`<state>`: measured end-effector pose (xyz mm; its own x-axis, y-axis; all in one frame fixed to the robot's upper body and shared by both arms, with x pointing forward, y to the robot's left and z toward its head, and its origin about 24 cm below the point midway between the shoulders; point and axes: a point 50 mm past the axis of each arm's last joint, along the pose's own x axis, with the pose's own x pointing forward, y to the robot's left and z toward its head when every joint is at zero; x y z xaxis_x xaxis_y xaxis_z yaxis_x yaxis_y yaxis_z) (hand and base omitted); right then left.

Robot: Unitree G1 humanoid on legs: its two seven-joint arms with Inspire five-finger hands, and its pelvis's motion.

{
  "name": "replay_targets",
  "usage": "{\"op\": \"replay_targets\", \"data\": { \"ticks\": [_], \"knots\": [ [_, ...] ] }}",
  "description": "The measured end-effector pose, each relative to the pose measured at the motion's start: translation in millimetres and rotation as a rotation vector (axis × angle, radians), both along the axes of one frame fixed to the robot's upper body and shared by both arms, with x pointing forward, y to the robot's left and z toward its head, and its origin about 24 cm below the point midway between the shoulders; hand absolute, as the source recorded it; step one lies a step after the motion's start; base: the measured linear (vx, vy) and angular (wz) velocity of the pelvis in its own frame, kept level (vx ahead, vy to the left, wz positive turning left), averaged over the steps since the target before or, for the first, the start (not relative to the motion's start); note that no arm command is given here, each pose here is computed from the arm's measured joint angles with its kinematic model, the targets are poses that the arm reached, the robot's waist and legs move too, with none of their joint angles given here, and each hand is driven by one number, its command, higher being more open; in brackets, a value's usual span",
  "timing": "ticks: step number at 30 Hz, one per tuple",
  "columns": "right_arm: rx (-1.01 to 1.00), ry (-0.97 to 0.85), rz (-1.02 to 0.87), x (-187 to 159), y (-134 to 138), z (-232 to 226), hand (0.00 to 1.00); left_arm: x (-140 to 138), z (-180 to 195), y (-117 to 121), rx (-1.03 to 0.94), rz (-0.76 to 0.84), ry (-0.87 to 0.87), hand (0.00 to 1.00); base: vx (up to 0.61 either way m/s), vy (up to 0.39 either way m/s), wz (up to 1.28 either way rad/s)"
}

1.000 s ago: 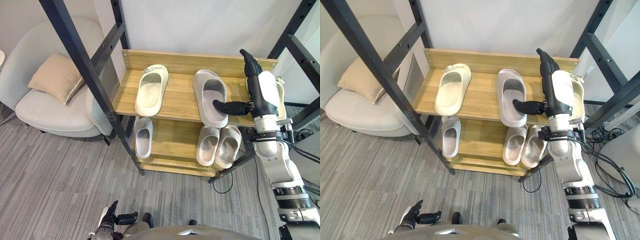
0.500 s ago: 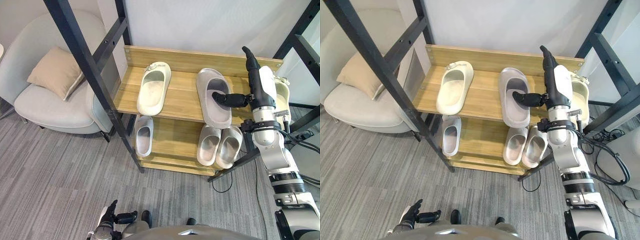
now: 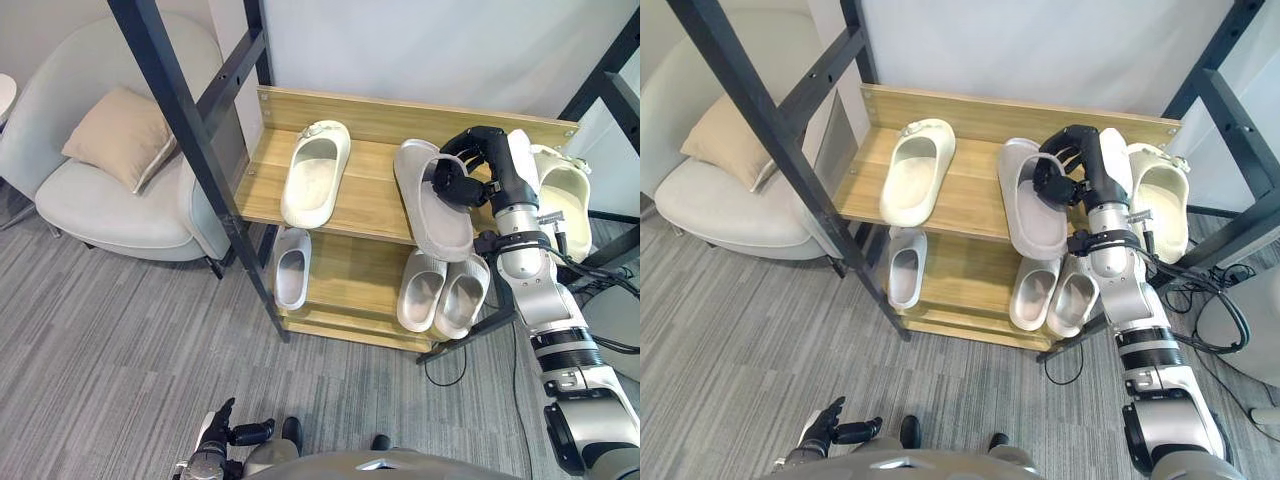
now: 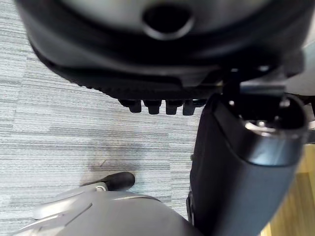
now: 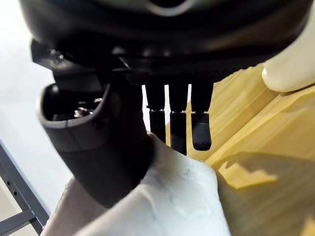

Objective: Organize the slippers on the shoe rack

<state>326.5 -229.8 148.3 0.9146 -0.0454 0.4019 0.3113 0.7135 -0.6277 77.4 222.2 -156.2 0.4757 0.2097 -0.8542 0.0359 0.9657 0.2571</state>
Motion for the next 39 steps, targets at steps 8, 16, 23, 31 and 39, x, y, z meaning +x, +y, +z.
{"op": "replay_targets", "data": {
  "ticks": [8, 16, 23, 31, 39],
  "knots": [
    [0.037, -0.013, 0.005, -1.5, 3.7, -0.5, 0.00, 1.8, 0.2, -0.1, -0.002, 0.003, -0.004, 1.00, -0.02, -0.004, 0.00],
    [0.082, -0.067, 0.056, -23.7, 18.8, -1.9, 0.00, 2.4, 0.2, -1.0, -0.004, 0.003, -0.005, 1.00, -0.01, -0.001, 0.00],
    [0.201, -0.344, 0.146, -57.2, 36.9, 43.1, 0.00, 5.3, 0.8, -2.5, 0.000, -0.013, -0.012, 1.00, -0.01, 0.000, 0.00],
    [0.437, -0.510, 0.530, -96.8, 86.3, 66.3, 0.00, 2.3, -1.0, -7.6, -0.005, -0.027, 0.001, 1.00, -0.03, -0.008, 0.09],
    [0.837, 0.062, 1.075, -104.1, 154.3, 1.1, 0.00, 4.6, -1.1, -8.6, -0.008, -0.031, -0.001, 1.00, -0.01, -0.017, 0.13]
  ]
}}
